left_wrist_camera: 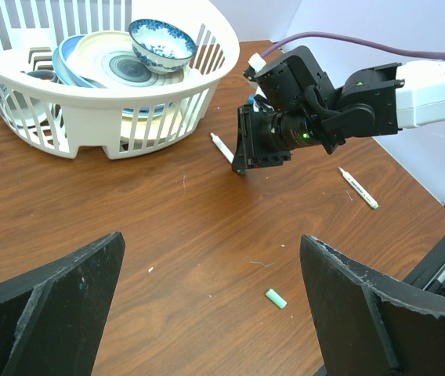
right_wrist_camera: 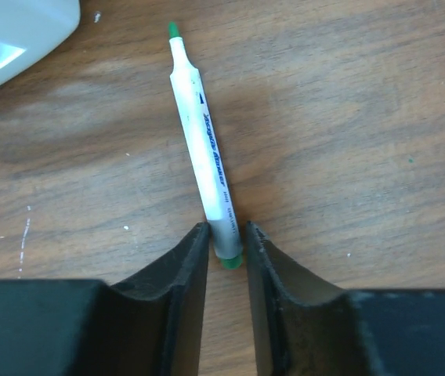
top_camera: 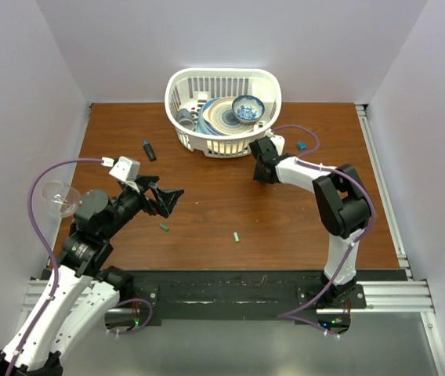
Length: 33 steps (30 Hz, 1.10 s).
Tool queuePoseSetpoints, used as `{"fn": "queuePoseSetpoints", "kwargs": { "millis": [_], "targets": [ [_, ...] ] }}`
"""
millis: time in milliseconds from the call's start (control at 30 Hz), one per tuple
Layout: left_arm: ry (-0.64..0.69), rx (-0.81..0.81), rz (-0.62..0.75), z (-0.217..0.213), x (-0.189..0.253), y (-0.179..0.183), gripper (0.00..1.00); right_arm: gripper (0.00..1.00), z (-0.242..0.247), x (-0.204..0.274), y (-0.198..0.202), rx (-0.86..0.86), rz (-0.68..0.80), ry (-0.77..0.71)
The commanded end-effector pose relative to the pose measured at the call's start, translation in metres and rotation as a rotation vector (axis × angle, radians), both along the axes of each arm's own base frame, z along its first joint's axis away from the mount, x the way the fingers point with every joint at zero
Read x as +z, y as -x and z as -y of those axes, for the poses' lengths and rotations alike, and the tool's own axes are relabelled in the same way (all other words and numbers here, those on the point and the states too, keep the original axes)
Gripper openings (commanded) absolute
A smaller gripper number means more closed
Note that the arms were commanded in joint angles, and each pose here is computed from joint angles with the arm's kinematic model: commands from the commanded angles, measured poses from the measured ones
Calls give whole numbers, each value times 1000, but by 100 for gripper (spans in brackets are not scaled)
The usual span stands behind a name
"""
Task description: Insert the pens into the pen caps
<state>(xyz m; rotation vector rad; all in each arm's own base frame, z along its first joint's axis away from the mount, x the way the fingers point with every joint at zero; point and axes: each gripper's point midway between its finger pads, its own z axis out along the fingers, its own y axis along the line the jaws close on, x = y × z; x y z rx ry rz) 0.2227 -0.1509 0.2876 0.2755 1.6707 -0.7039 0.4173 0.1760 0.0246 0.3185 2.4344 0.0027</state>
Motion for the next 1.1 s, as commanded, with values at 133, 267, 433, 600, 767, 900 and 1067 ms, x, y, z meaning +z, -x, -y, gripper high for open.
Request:
{"fn": "queuePoseSetpoints", "kwargs": {
  "millis": [133, 267, 433, 600, 767, 900, 1067],
  "targets": [
    [3, -2, 18, 0, 6, 0, 98, 14, 13, 14, 19, -4, 10, 16],
    [24, 20, -18, 0, 2, -4, 91, 13, 9, 28, 43, 51, 24, -54],
    [93, 35, -171, 6, -17, -5, 85, 13, 11, 29, 89, 114, 39, -143],
    [154, -25, -292, 23, -42, -3, 82, 13, 2, 44, 124, 177, 87, -278],
    [228, -86, -345, 44, -52, -13, 77, 12, -33, 84, 142, 282, 211, -468],
    [257, -100, -358, 55, -56, -25, 71, 12, -62, 123, 158, 346, 286, -584],
    [373, -239, -336, 85, -43, -25, 72, 12, -98, 166, 176, 425, 363, -674]
  ]
}}
